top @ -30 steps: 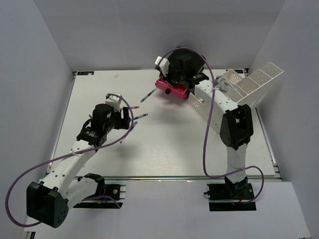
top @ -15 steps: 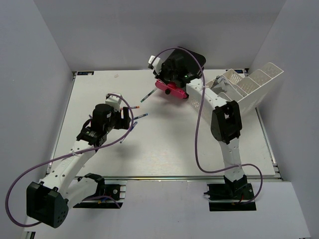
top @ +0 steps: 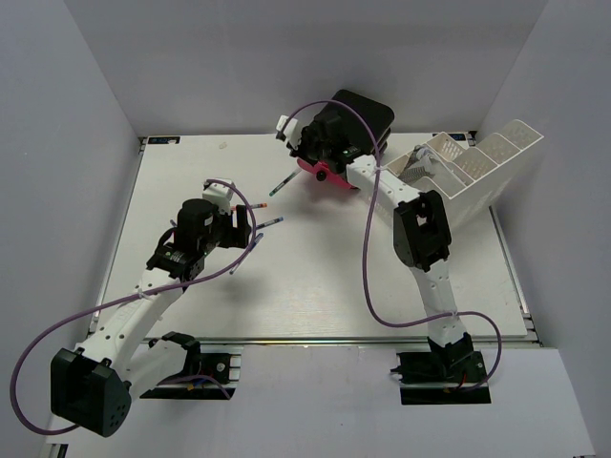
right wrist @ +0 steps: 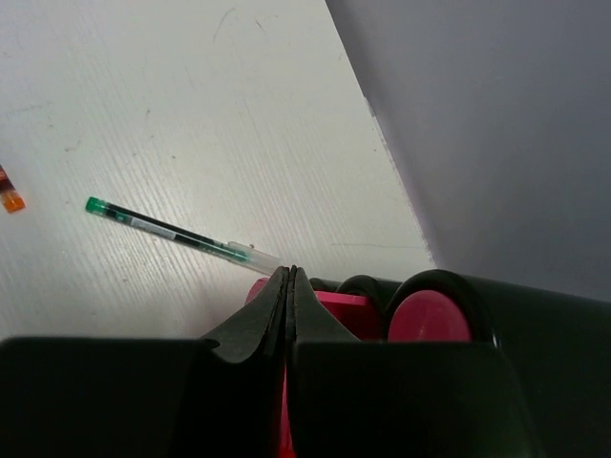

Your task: Organize the desk

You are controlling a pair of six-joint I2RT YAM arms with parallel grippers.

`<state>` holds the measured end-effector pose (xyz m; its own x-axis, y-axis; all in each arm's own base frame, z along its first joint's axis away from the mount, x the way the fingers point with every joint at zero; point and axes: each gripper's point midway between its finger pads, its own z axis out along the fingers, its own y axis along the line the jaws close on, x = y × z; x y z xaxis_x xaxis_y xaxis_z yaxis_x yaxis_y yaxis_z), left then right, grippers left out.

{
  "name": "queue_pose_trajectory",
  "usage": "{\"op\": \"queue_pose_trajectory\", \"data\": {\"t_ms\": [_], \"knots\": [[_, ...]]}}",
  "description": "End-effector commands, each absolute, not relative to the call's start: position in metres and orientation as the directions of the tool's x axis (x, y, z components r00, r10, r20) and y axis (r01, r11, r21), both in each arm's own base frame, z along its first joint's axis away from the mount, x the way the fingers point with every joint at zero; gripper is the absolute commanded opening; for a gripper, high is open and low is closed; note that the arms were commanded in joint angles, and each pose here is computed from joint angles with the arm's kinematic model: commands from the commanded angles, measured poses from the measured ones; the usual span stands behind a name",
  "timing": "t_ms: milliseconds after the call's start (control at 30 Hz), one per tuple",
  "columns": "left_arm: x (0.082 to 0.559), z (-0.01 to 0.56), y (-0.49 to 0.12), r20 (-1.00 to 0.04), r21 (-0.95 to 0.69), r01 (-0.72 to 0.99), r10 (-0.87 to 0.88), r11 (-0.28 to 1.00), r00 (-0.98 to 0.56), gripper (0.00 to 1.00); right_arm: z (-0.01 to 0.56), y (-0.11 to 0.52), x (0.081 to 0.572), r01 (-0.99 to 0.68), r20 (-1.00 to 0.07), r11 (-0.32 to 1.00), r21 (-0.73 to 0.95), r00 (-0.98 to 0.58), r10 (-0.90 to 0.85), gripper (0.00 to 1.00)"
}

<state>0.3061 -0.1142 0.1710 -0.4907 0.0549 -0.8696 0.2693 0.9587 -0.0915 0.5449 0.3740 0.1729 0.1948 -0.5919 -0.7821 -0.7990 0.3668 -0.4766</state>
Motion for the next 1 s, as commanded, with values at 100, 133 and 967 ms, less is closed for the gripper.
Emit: {"op": "queue_pose_trajectory", "data": {"t_ms": [100, 133, 967], "knots": [[0.309, 0.193, -0.119, -0.894, -0.103, 0.289, 0.038, 0.952, -0.446, 0.83, 0.197, 0.379, 0.566, -0.715, -0.741, 0.368, -0.595, 0.309, -0.596, 0.00], [0.309, 0.194, -0.118, -0.896, -0.102, 0.290, 0.039, 0.951, -0.443, 0.83, 0.196, 0.380, 0.567, -0.713, -0.737, 0.365, -0.599, 0.312, -0.600, 0.00], [0.308, 0.195, -0.119, -0.897, -0.105, 0.293, 0.036, 0.950, -0.440, 0.83, 0.171, 0.377, 0.573, -0.702, -0.672, 0.295, -0.649, 0.346, -0.655, 0.00]]}}
